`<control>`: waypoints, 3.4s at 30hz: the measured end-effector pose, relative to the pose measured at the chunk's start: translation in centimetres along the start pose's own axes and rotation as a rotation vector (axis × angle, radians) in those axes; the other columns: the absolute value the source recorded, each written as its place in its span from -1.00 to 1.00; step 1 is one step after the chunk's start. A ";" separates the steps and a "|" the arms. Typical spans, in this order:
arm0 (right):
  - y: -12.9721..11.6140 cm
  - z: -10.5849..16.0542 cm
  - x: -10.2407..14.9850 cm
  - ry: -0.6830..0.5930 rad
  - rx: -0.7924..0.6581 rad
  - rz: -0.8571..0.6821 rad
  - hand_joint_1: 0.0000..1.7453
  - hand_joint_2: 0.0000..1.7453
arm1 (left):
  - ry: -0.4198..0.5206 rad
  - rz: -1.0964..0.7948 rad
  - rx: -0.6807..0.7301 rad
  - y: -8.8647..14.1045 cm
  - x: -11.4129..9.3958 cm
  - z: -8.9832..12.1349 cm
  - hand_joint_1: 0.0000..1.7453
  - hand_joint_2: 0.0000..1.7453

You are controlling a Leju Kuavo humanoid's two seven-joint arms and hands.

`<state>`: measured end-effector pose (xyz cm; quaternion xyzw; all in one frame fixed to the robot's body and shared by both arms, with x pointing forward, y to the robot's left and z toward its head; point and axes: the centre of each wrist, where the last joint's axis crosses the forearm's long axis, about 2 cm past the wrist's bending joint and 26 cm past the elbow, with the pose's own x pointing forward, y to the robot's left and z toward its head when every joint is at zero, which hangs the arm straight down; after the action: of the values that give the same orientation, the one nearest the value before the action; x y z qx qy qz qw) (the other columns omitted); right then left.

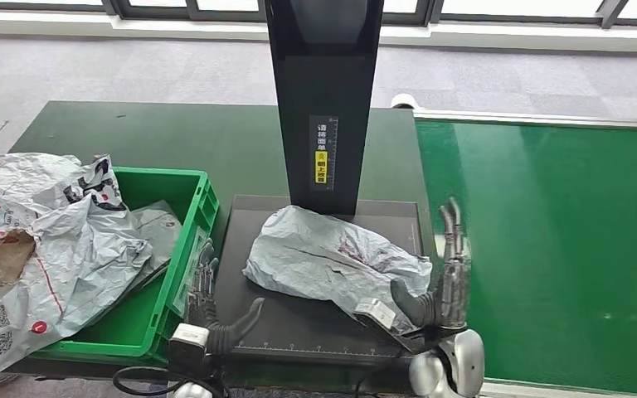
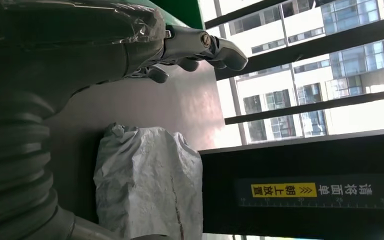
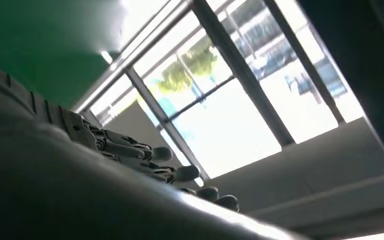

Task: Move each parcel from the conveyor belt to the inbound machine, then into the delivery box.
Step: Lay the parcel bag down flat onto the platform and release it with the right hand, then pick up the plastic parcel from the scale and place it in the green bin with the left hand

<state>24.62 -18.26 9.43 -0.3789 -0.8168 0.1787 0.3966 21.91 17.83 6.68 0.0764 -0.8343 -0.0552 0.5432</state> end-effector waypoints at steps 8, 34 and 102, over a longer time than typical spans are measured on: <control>-6.1 -2.6 -0.3 -0.087 -0.274 0.062 -1.00 1.00 | -0.149 -0.043 -0.186 -3.3 1.2 -4.9 -1.00 1.00; -8.8 -3.8 -1.0 -0.031 -0.360 0.139 -1.00 1.00 | 0.097 -0.589 -0.747 -15.1 2.7 -8.9 -1.00 1.00; -9.6 -2.4 -2.0 0.019 -0.351 0.187 -1.00 1.00 | -0.327 -1.155 0.156 -4.2 6.9 -17.0 1.00 1.00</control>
<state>22.67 -26.02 15.62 -0.5180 -0.7930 0.0663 0.3138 34.98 12.31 18.99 0.5471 -0.7322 -0.2907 0.2828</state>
